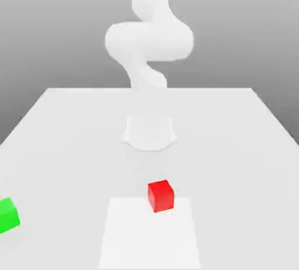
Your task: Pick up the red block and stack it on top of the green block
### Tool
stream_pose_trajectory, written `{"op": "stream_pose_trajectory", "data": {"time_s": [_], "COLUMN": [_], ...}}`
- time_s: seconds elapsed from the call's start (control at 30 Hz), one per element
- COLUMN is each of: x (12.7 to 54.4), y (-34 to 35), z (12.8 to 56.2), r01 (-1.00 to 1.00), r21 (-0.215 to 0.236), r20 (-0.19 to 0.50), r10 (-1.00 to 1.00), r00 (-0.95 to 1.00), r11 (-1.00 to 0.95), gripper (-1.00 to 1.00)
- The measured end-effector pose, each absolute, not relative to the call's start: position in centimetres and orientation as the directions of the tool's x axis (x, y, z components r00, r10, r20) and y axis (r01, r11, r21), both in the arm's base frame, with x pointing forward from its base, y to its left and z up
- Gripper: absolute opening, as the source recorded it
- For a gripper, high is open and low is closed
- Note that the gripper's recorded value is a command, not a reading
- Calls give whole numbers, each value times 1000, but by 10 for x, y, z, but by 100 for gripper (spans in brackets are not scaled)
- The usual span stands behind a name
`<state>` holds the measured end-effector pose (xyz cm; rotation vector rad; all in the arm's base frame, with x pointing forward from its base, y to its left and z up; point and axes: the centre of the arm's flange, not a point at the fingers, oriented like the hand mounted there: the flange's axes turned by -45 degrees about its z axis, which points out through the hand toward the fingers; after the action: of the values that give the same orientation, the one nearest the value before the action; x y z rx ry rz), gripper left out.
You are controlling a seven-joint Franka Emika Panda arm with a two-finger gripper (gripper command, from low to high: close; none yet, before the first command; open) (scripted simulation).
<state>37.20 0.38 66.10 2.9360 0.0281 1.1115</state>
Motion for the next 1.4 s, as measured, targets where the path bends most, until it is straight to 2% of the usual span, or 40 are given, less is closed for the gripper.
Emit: {"op": "stream_pose_trajectory", "data": {"time_s": [0.13, 0.3, 0.4, 0.57, 0.67, 0.77, 0.8, 1.03, 1.3, 1.4], "x": [404, 410, 394, 343, 328, 324, 324, 323, 324, 350], "y": [11, 19, 22, 27, 27, 27, 27, 27, 27, -10], "z": [562, 436, 361, 233, 180, 153, 147, 146, 203, 214], "r01": [73, 153, 207, 297, 318, 321, 321, 321, 320, 139], "r21": [35, 48, 43, 13, 2, 1, 0, 0, 0, -13], "r20": [544, 378, 263, 59, 7, 0, 0, -1, 0, 0], "r10": [80, 160, 211, 298, 318, 321, 321, 321, 320, 139], "r00": [835, 912, 941, 953, 948, 947, 947, 947, 947, 990], "r11": [-997, -987, -977, -955, -948, -947, -947, -947, -947, -990], "gripper": [0, 0, 0, 0, 0, 0, -100, -100, -100, -100]}}
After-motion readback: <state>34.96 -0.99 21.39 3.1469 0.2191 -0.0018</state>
